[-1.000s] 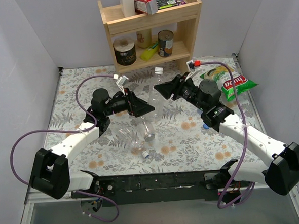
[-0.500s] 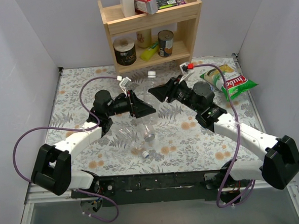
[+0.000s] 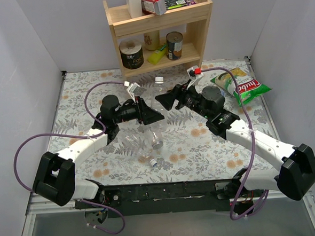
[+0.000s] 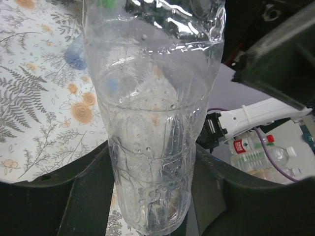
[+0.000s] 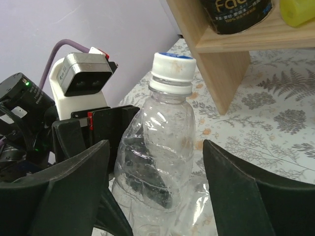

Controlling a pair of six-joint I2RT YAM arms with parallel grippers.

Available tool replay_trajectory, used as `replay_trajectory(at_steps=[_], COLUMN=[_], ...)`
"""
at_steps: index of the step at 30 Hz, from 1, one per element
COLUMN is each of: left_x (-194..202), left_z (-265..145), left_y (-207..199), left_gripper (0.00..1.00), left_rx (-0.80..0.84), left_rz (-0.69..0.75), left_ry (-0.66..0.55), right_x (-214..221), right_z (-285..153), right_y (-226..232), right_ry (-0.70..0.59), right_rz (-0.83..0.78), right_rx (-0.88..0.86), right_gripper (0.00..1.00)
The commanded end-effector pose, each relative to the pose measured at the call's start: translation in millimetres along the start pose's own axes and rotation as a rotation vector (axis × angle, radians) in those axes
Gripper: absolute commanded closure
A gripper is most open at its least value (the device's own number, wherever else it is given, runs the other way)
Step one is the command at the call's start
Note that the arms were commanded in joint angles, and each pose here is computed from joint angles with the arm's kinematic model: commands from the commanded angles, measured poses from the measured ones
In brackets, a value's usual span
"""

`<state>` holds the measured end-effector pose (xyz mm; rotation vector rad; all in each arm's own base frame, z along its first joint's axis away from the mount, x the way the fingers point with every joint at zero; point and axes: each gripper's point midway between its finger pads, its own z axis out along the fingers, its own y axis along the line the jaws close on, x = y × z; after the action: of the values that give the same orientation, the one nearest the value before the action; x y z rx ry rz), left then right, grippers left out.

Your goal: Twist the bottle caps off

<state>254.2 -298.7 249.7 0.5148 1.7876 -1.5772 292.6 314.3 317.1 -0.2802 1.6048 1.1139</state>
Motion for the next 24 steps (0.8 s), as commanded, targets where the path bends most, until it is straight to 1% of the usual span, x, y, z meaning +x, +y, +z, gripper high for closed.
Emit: replay_trajectory(at_steps=[1, 2, 5, 6, 8, 9, 10, 11, 15, 18, 22, 24], left_x=[-10, -11, -15, -13, -16, -12, -16, -12, -9, -9, -10, -10], left_z=[0, 0, -1, -1, 1, 1, 1, 3, 6, 6, 5, 6], left_y=[4, 4, 8, 9, 10, 13, 14, 12, 10, 9, 8, 8], left_gripper=[0.59, 0.59, 0.59, 0.59, 0.59, 0.59, 0.59, 0.59, 0.59, 0.59, 0.59, 0.59], left_rx=[-0.076, -0.086, -0.137, -0.155, -0.192, -0.214, -0.237, -0.236, -0.247, -0.249, -0.258, -0.257], left_rz=[0.115, 0.128, 0.167, 0.17, 0.223, 0.224, 0.246, 0.269, 0.281, 0.289, 0.299, 0.301], left_ry=[-0.02, -0.02, -0.032, -0.028, -0.033, -0.016, -0.026, -0.013, -0.003, -0.002, -0.007, -0.006], right_x=[-49, -52, -64, -67, -73, -71, -67, -75, -68, -61, -57, -57], right_z=[-10, -11, -14, -13, -12, -8, -8, -5, 7, 12, 15, 16], right_y=[13, 12, 15, 10, 10, 7, 5, 10, -2, -6, -3, -3], right_ry=[-0.071, -0.069, -0.069, -0.07, -0.051, -0.029, -0.004, -0.011, 0.052, 0.103, 0.113, 0.113], right_rz=[-0.15, -0.178, -0.192, -0.188, -0.184, -0.183, -0.178, -0.179, -0.174, -0.168, -0.151, -0.149], right_rx=[0.043, 0.055, 0.081, 0.116, 0.142, 0.156, 0.167, 0.162, 0.217, 0.235, 0.214, 0.211], right_gripper=[0.16, 0.16, 0.17, 0.18, 0.19, 0.19, 0.19, 0.19, 0.2, 0.23, 0.29, 0.29])
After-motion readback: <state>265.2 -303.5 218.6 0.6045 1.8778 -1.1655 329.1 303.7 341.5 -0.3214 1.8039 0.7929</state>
